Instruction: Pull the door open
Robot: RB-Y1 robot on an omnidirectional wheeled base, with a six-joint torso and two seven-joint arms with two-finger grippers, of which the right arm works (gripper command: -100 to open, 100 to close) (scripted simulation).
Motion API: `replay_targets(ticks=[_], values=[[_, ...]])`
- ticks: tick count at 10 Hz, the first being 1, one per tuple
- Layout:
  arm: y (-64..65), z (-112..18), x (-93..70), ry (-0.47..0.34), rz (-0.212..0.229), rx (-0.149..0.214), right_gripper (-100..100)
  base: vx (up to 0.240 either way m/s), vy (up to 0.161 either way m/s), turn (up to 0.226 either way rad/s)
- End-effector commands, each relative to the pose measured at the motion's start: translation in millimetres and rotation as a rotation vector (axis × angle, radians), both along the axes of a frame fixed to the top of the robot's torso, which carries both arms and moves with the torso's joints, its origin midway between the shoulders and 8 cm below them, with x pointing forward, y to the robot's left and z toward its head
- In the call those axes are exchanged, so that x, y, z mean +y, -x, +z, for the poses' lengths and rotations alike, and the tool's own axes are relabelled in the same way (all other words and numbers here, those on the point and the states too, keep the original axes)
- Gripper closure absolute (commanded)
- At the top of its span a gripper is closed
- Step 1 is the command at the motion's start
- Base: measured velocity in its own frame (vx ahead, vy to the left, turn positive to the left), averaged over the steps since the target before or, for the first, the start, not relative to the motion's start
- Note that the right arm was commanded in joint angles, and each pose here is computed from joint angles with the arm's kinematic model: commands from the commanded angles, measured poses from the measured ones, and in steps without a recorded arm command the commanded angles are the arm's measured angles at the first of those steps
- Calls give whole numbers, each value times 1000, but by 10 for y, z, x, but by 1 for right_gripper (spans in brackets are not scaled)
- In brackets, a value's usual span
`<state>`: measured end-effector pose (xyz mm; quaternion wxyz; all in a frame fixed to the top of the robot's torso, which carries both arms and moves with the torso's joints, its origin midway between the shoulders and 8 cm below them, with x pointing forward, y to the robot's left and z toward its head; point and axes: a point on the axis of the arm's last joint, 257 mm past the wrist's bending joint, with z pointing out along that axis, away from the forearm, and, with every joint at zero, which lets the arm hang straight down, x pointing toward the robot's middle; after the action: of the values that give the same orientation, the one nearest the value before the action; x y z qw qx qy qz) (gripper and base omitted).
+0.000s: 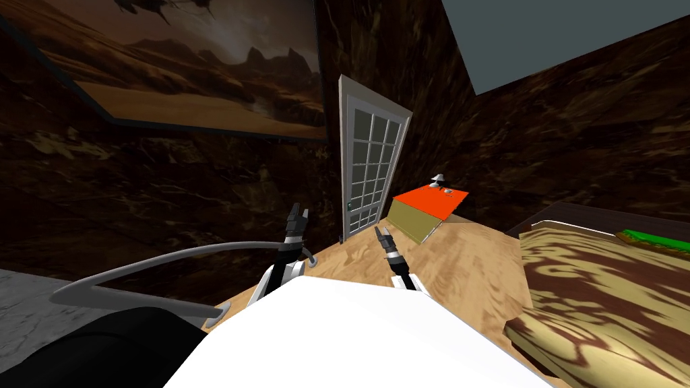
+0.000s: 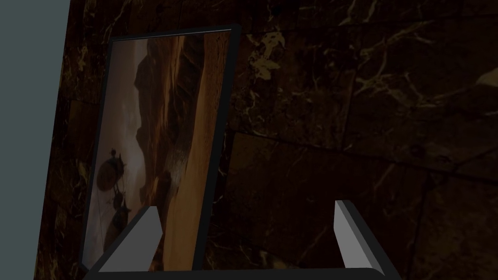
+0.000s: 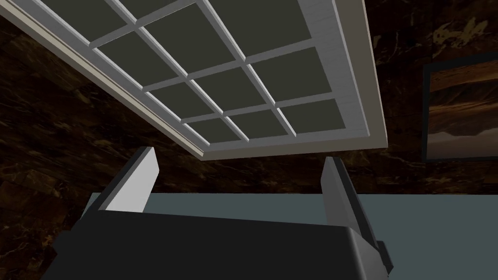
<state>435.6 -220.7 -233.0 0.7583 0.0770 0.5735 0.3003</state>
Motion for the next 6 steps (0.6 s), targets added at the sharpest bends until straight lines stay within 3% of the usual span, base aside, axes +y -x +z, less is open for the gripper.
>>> replay_targets(ticks=[1, 2, 6], values=[[2, -85, 32, 32, 7, 6, -100, 77, 24, -3], [5, -185, 67, 70, 15, 14, -100, 95, 25, -4], [20, -382, 136, 142, 34, 29, -100, 90, 32, -3]])
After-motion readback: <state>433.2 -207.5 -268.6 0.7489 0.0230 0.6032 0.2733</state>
